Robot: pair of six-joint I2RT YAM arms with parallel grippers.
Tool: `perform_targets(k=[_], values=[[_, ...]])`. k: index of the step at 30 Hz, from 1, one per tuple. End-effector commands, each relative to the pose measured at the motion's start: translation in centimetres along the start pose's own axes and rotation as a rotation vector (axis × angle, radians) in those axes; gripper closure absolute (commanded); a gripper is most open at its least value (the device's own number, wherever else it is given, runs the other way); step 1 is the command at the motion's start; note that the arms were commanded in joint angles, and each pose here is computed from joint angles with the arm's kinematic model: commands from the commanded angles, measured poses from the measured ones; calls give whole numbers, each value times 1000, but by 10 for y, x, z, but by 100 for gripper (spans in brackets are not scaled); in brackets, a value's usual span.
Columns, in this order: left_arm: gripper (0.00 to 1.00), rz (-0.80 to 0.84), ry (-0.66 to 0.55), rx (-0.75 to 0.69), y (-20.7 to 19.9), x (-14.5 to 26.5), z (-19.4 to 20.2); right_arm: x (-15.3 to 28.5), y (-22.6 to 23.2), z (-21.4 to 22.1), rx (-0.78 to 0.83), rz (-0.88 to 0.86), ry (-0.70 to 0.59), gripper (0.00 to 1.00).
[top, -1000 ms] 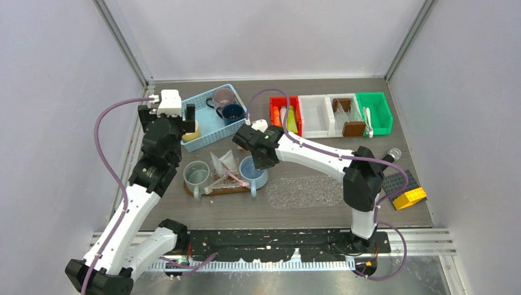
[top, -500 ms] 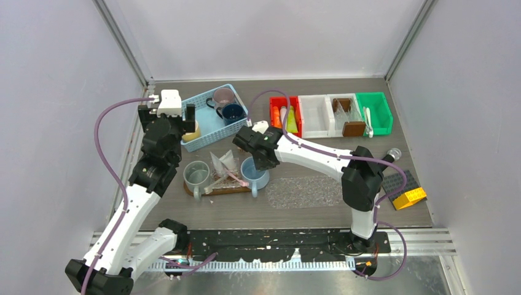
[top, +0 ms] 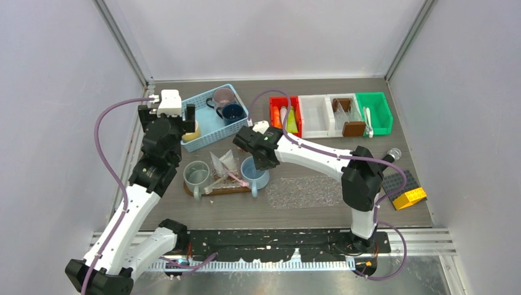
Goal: Prepare toiletry sets of a toothbrush and toothpaste on the tray
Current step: Place the cup on the tray.
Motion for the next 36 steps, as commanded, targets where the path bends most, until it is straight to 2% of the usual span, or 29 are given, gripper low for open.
perform_targets(k=[1, 10, 16, 21, 29, 36], values=[[0, -37, -60, 38, 10, 2, -15, 6, 24, -15, -75, -84, -64, 84], [0, -36, -60, 36, 10, 2, -15, 7, 28, -17, -79, -95, -64, 83], [0, -36, -60, 35, 10, 2, -15, 7, 23, -16, -79, -74, -63, 76], [0, -35, -60, 34, 10, 2, -15, 15, 17, -20, -90, -72, -92, 59], [0, -33, -52, 28, 8, 0, -13, 52, 1, -41, -128, -94, -196, 45], [0, -12, -22, 18, 1, -5, -9, 81, -45, -57, -160, -19, -330, 27]])
Point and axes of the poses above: each gripper's point midway between its finger pads, its own x axis back along the fingers, its own y axis along the line the jaws close on, z = x × y, the point moved 1 cm from there along x, back along the fingers, and after that the axes turned 3 degrees about -x, right-handed, at the moved point
